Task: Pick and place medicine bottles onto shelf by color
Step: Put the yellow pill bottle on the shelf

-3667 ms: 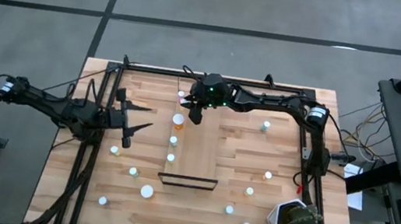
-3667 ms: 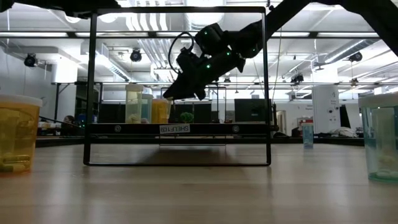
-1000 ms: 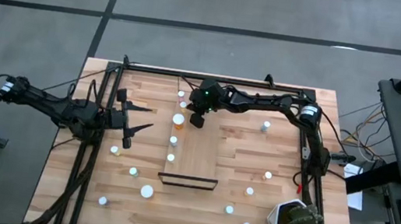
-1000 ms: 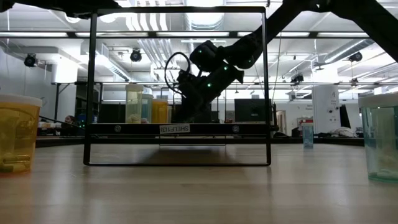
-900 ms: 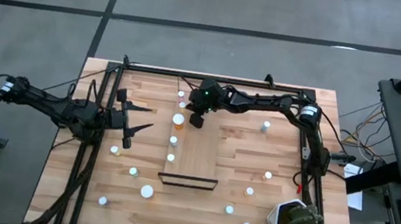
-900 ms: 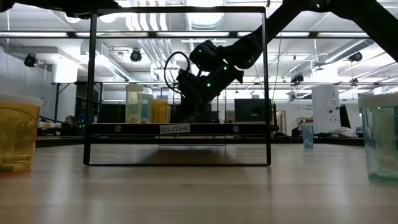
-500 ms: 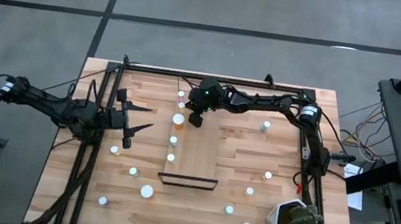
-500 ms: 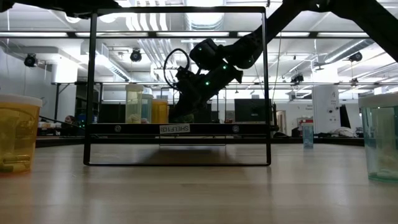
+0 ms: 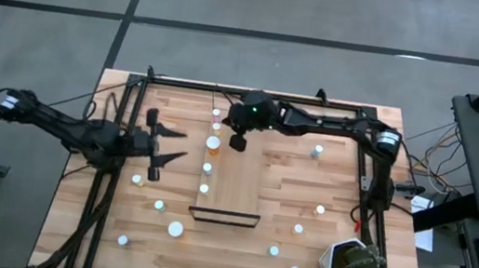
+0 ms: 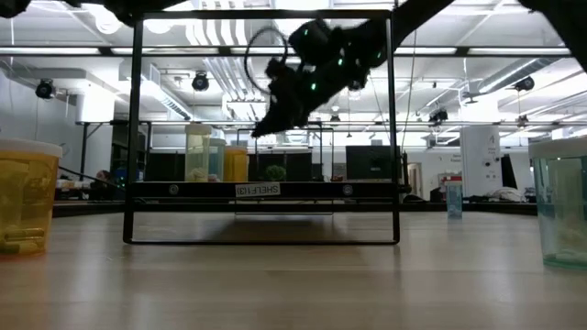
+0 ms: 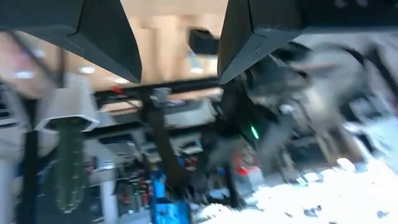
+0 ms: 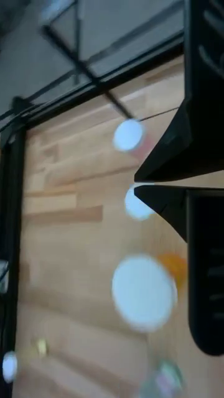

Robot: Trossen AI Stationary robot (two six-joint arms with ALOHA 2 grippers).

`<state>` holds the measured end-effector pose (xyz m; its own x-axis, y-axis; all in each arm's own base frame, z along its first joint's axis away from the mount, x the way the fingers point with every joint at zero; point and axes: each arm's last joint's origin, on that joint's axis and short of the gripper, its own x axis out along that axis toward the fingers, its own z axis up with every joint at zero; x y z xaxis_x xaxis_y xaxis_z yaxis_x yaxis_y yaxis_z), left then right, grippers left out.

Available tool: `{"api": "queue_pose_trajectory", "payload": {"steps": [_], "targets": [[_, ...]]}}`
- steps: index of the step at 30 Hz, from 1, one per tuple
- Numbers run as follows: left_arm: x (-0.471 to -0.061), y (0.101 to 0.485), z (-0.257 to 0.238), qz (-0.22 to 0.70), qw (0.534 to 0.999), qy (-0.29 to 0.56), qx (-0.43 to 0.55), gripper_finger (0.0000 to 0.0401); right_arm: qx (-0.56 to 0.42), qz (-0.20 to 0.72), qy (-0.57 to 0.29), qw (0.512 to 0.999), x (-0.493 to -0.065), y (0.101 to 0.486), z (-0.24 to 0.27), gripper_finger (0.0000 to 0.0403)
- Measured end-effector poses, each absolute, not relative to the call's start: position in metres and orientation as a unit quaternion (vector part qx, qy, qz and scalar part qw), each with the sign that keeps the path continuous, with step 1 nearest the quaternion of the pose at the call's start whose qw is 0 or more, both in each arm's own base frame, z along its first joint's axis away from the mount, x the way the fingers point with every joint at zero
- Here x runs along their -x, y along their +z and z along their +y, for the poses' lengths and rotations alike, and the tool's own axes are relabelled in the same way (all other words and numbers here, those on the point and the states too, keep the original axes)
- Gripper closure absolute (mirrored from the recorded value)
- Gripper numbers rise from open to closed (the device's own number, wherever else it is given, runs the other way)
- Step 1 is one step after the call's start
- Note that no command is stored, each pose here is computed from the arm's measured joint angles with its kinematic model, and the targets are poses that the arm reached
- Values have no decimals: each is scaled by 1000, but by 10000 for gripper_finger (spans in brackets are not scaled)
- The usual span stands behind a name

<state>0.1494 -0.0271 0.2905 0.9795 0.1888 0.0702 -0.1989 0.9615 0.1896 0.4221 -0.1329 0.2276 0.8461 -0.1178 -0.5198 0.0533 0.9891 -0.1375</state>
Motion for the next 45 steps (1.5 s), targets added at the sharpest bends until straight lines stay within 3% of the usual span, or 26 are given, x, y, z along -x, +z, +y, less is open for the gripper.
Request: {"api": "queue_pose_trajectory", "payload": {"steps": [11,21,28,36,45], "targets": [[-187,273,-44,11,997,62,43,207,144,189,8,971,-385,260,-73,394],[-212,269,-53,-4,996,66,60,207,204,86,23,975,-338,262,-49,394],[-224,270,-51,-9,990,129,59,207,225,33,65,972,-312,277,-42,394],[-245,278,-39,13,984,169,52,208,236,-23,53,970,-288,281,-39,394],[-257,298,-4,161,969,181,45,273,235,-23,50,970,-283,283,-38,394]]}}
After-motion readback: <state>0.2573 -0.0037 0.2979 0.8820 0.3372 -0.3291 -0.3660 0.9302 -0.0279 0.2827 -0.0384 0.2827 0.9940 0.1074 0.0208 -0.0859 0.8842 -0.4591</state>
